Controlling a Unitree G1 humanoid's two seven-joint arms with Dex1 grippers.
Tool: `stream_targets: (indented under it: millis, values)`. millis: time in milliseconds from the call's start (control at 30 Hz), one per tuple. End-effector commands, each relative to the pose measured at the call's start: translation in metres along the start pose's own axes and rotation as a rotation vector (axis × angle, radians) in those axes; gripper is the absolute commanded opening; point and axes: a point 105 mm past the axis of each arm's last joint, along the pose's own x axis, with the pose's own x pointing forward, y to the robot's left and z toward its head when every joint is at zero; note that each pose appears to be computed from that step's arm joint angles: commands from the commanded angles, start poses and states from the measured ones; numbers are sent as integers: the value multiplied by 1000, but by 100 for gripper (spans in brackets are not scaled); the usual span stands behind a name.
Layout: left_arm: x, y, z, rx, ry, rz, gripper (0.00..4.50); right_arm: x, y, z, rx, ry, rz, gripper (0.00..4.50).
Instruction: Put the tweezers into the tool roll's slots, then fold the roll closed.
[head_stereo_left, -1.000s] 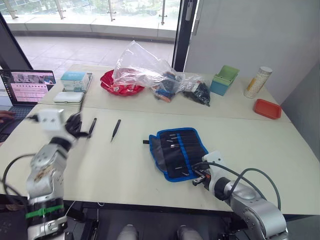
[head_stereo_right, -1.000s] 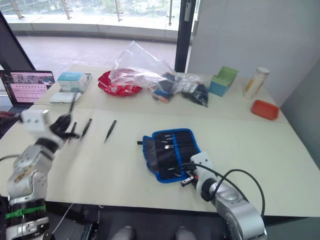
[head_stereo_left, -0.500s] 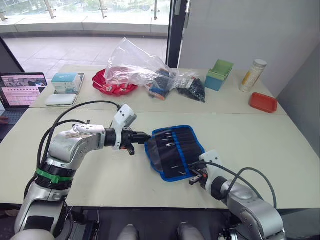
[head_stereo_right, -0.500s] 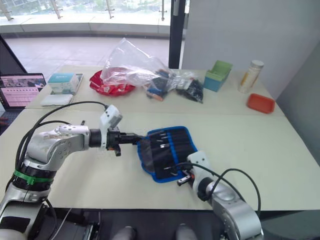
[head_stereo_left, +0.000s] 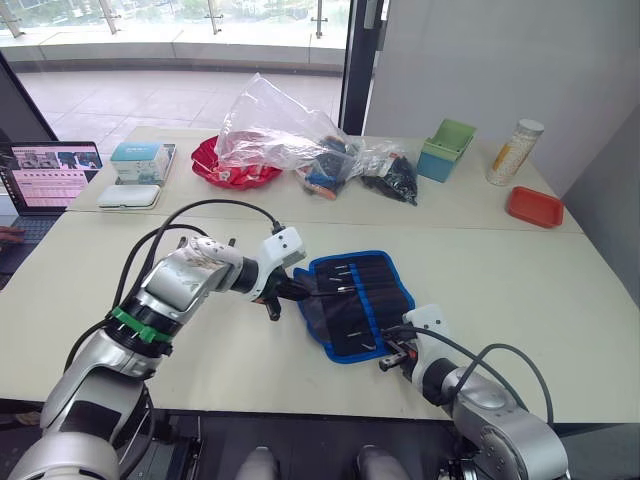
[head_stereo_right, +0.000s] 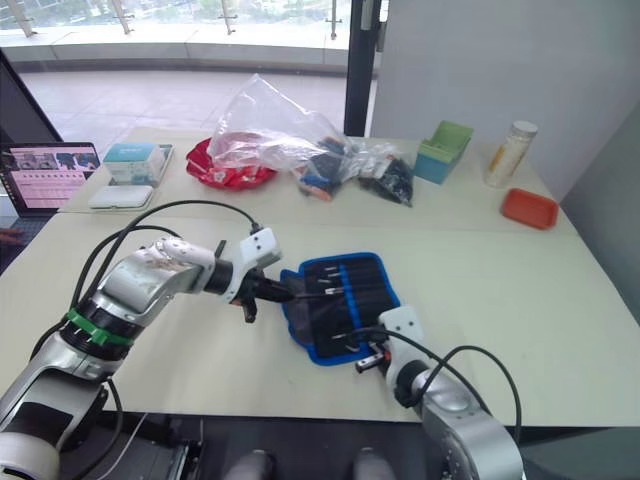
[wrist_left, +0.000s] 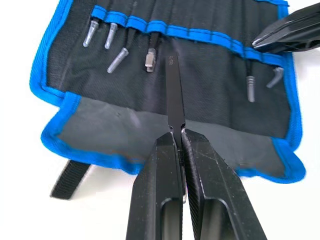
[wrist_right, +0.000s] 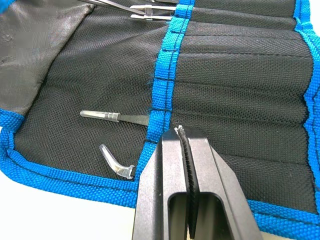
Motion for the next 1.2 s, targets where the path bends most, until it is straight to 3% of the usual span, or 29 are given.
stream_targets:
  millis: [33, 733, 1200]
  values:
    - [2, -2, 16, 77, -24, -13, 3, 1, -11, -45, 45, 180, -70, 0]
    - [31, -11, 25, 243, 18, -43, 3, -3, -8, -44, 59, 170, -87, 0]
    - [93, -18, 57, 261, -56, -66, 3, -6, -4, -46, 67, 183, -81, 0]
